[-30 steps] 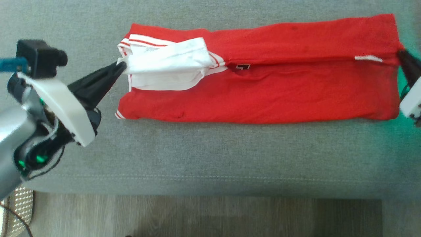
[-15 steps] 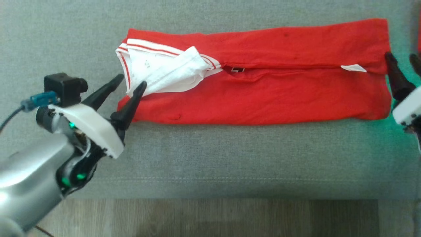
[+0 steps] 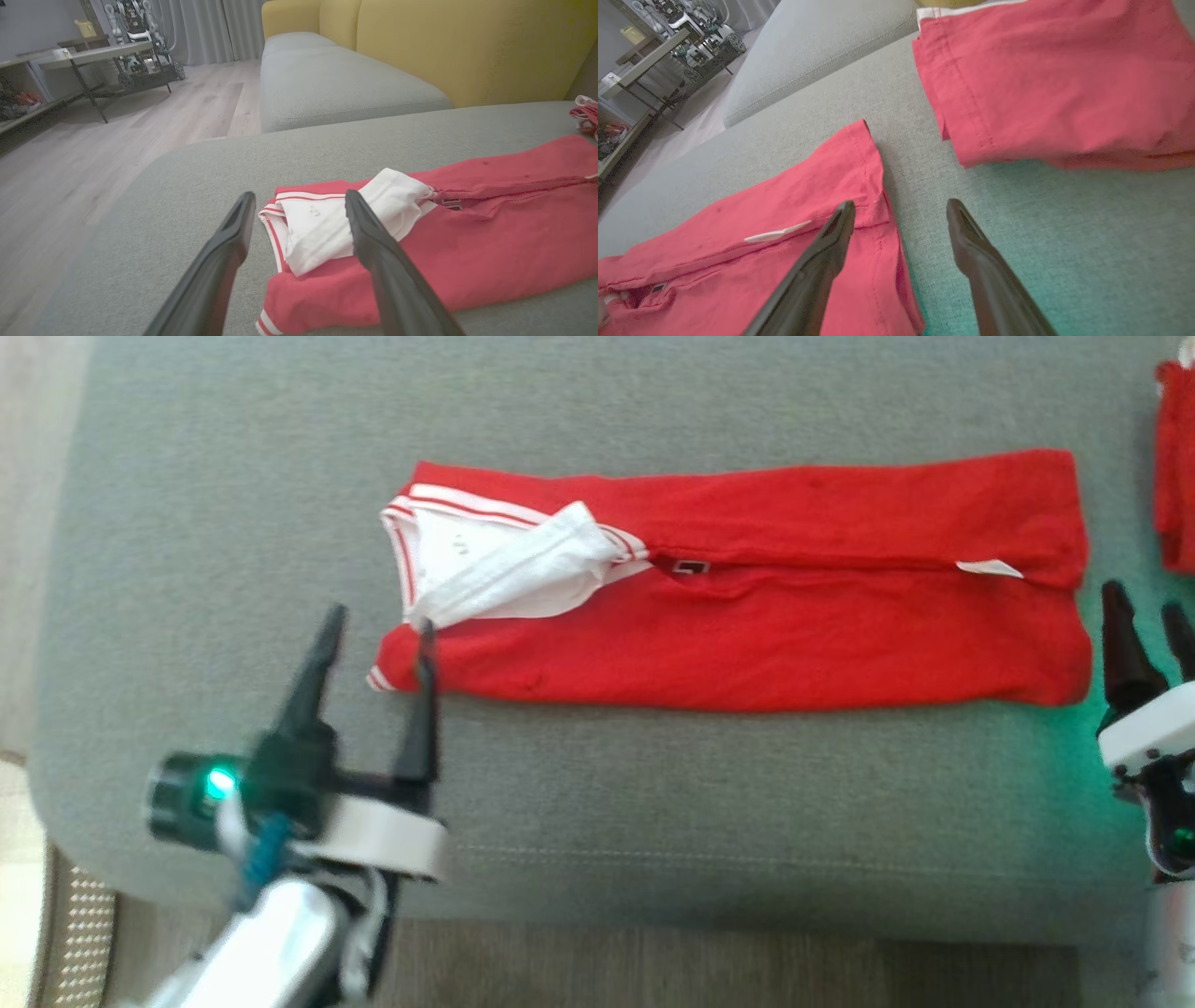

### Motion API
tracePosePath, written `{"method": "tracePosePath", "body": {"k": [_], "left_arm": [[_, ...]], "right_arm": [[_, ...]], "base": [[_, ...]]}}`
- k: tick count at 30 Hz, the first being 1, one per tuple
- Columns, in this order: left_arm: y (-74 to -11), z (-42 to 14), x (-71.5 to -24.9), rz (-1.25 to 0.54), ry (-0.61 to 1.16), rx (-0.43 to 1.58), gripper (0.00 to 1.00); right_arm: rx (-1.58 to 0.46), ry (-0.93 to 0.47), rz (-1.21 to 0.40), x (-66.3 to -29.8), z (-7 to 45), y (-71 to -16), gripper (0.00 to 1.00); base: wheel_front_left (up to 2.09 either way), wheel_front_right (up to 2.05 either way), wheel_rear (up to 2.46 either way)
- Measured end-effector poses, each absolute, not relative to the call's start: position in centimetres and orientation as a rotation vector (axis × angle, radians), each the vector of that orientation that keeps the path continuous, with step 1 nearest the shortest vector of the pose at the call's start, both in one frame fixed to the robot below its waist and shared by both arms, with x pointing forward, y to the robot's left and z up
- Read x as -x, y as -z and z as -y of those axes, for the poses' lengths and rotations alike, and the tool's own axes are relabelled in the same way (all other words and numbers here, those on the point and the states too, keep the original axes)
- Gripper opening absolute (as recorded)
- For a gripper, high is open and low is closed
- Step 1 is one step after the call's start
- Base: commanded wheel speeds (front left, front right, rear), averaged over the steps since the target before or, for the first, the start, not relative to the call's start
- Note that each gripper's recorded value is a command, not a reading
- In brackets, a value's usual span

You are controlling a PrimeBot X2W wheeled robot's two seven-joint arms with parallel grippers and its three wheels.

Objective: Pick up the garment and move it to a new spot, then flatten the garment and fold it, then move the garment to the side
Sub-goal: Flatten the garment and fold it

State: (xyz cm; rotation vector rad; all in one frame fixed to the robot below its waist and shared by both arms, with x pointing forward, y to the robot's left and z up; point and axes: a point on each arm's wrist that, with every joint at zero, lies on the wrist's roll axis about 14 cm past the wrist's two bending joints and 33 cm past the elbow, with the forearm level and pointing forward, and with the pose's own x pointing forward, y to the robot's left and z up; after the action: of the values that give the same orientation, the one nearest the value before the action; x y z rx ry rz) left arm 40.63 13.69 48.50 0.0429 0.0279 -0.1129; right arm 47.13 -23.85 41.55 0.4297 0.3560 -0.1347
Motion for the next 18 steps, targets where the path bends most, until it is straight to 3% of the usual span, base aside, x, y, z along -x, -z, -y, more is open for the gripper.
{"method": "tracePosePath", "body": {"k": [10,18], "left_arm": [[-49.5,-12.6,-37.9,0.039,0.086,-0.120,1.00],[-49.9,-13.7,-37.2,0.053,0.040,-0.130,1.00]], "right_arm": [[-0.377,0.124,-0.457,-49.9,22.3,-38.9,1.00],[-0.313,0.085,-0.574,-49.9,21.1,-36.7,1.00]], "base": [[0.00,0.00,0.00],[0.00,0.00,0.00]]}}
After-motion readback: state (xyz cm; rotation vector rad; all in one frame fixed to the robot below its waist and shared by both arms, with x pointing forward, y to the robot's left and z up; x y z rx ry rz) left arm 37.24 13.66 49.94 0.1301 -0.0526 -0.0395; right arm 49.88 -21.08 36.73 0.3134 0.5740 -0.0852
